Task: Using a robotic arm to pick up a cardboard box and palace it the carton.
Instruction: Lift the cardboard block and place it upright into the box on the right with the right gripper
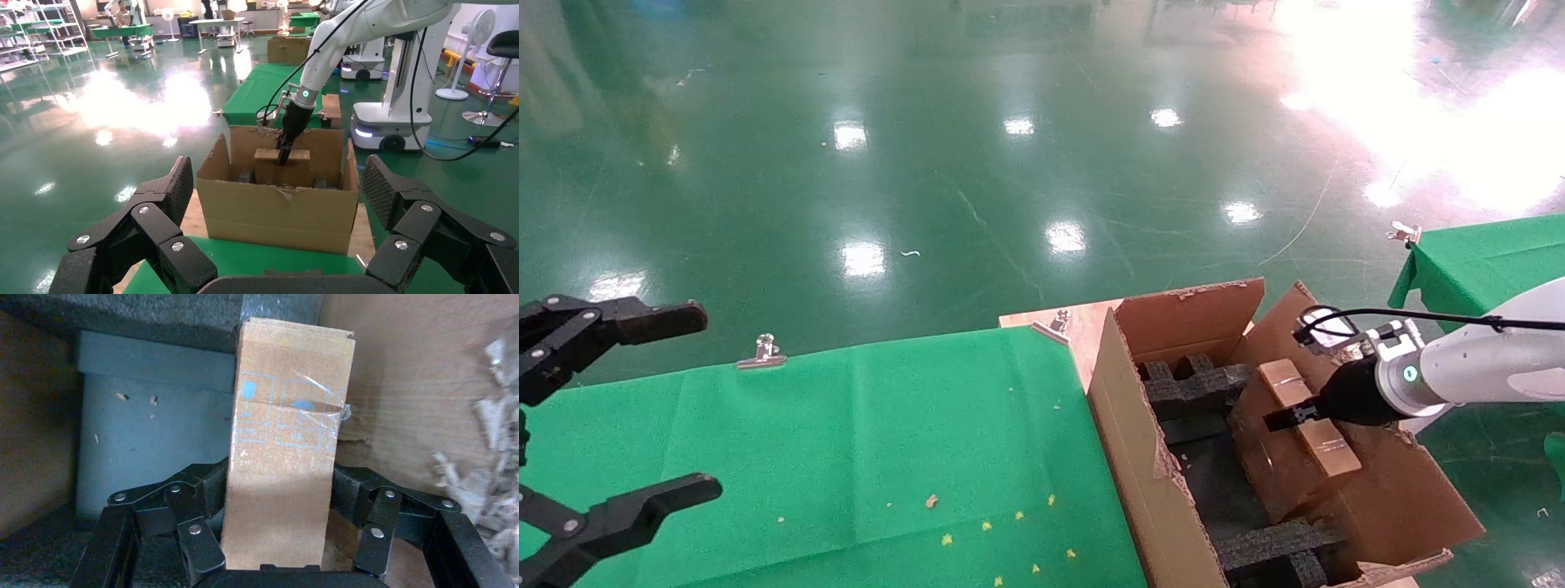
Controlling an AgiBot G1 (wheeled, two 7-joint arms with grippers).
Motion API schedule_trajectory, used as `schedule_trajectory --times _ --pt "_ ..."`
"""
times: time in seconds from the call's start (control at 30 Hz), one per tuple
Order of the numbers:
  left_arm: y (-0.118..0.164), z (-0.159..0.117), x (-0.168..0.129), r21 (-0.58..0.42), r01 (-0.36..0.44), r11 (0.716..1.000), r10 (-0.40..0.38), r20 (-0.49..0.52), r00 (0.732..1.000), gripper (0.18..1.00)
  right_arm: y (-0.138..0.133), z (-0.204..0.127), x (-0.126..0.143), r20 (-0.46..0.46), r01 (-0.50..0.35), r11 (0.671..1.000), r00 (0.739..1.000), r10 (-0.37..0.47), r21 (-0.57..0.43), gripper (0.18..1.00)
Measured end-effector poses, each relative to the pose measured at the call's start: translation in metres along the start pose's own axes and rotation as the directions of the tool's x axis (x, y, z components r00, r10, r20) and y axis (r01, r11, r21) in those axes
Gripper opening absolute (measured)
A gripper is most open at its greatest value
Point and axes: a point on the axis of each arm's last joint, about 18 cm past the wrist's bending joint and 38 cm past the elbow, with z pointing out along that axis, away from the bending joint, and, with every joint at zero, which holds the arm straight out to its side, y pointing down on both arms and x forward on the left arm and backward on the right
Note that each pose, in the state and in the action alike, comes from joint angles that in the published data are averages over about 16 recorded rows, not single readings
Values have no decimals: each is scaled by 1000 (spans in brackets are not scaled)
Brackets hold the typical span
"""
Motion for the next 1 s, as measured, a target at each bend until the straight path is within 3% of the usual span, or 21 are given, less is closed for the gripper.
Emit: schedule_trajectory --times 0.63,1.0 --pt "0 0 0 0 0 1000 0 1 1000 1000 9 13 -6 20 13 999 1000 -12 -34 337" --pt "0 0 0 0 0 1000 0 0 1000 1000 8 12 -5 17 15 999 1000 -14 -32 427"
